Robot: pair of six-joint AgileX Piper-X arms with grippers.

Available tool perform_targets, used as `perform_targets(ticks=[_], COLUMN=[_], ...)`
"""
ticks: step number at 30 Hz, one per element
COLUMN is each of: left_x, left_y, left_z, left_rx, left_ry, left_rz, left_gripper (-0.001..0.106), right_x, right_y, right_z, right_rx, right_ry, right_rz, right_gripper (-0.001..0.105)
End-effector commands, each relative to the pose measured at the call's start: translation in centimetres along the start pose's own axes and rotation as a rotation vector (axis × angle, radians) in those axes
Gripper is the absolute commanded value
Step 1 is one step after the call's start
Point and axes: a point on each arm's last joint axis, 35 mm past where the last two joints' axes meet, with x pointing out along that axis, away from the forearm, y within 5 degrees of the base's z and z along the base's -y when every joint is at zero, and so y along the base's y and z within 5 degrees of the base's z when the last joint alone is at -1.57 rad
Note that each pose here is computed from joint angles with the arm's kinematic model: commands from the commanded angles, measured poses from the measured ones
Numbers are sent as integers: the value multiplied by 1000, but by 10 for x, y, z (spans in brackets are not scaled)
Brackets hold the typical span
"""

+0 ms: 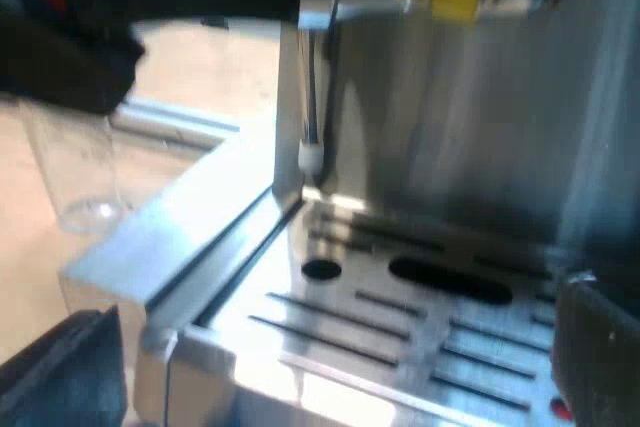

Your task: Put the handle in the coffee machine

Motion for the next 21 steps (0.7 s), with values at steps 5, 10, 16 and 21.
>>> perform_targets(ticks=[5, 10, 16, 21], left_x=[-8, -8, -8, -11], left_y=[-3, -3, -2, 3], left_z=[15, 15, 15, 16], left_rx=[68, 68, 71, 71], left_ry=[-88, -88, -85, -87], left_rz=[-26, -26, -15, 26], left_gripper=[0, 0, 0, 0], right_x=[17, 42, 64, 68], right_y=[8, 4, 5, 8], right_z=[-4, -4, 3, -6], right_rx=[46, 61, 85, 70], right_ry=[-41, -31, -39, -3], right_rz=[-28, -65, -98, -167], right_gripper=[61, 46, 46, 44])
